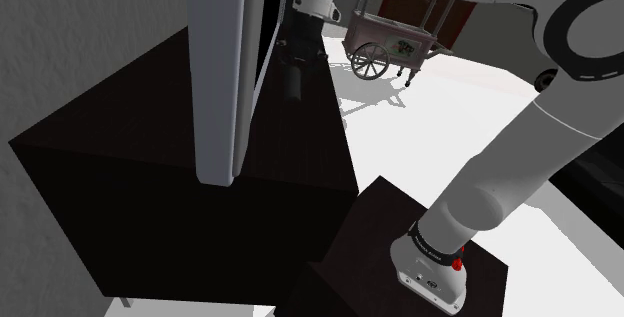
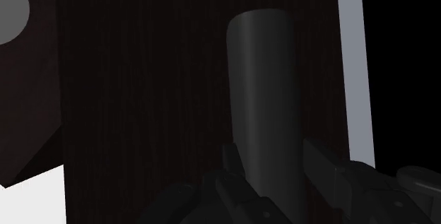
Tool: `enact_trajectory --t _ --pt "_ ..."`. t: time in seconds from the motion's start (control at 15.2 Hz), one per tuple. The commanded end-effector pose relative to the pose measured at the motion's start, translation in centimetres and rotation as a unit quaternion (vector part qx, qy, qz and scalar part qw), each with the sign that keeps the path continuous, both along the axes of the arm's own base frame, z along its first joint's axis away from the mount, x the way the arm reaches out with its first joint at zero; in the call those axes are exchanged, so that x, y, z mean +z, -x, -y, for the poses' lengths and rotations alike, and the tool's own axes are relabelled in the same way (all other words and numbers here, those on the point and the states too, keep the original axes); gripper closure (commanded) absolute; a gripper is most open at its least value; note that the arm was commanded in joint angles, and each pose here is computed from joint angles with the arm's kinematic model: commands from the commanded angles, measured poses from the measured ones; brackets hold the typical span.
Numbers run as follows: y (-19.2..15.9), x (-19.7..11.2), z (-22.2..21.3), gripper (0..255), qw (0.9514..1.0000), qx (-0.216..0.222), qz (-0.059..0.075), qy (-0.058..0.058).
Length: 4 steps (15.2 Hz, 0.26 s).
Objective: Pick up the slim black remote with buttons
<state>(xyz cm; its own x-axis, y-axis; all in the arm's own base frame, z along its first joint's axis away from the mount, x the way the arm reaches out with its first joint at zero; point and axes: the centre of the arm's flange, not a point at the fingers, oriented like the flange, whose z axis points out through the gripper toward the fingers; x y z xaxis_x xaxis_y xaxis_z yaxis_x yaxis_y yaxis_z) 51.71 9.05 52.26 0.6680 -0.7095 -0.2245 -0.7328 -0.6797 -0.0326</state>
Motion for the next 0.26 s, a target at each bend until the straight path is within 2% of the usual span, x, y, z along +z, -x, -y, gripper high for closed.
enact_trajectory --t 0.0,0.2 --pt "0.0 0.98 0.0 255 1.0 0.0 0.0 0.0" --pt "0.0 1.59 0.0 255 1.0 0.0 0.0 0.0"
